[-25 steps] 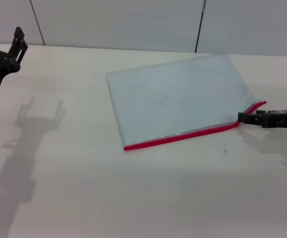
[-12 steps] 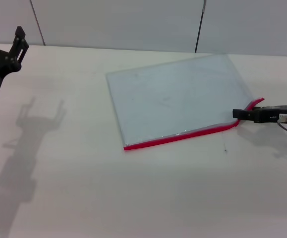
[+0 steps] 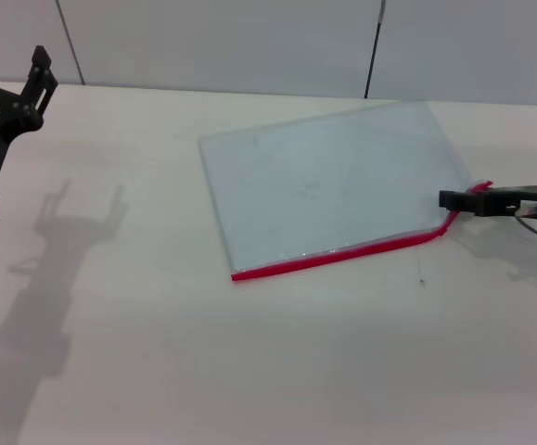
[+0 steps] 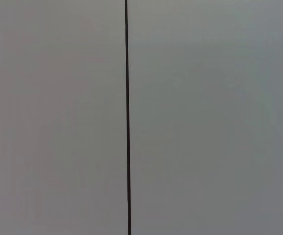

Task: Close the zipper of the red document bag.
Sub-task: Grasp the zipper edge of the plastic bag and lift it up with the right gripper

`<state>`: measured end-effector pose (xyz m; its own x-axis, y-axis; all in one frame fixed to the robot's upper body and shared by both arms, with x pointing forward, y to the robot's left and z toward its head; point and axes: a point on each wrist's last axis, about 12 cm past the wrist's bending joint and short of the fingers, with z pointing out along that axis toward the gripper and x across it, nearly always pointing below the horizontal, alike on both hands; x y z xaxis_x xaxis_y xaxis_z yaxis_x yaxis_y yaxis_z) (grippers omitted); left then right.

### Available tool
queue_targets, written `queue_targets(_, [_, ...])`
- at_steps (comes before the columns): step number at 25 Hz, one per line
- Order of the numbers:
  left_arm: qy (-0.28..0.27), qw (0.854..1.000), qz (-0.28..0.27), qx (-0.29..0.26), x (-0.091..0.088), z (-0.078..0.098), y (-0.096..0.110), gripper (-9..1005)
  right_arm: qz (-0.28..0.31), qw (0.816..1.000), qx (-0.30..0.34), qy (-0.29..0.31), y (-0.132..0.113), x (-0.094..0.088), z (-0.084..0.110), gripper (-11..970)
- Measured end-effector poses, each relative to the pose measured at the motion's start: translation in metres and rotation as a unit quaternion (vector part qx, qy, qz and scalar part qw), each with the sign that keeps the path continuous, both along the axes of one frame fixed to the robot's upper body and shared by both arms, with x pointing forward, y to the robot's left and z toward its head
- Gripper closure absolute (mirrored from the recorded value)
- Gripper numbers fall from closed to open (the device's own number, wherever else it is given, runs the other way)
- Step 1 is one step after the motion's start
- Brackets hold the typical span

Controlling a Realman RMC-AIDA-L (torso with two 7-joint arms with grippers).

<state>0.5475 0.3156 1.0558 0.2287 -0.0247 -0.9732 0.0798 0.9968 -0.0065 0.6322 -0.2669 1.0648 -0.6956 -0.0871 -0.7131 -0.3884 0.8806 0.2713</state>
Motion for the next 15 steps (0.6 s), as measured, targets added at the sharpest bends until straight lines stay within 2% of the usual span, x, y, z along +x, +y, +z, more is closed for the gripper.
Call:
queue_targets(13, [0.0, 1.0, -0.001, -0.003, 0.0015, 0.0005, -0.0015, 220, -0.021, 1.0, -0.016, -0.001, 0.0086, 0.0081, -0.0043, 281])
queue_targets(15, [0.0, 1.0, -0.002, -0.003, 0.0015, 0.0005, -0.0016, 220, -0.023, 1.0, -0.017, -0.001, 0.0091, 0.0087, -0.0044, 316])
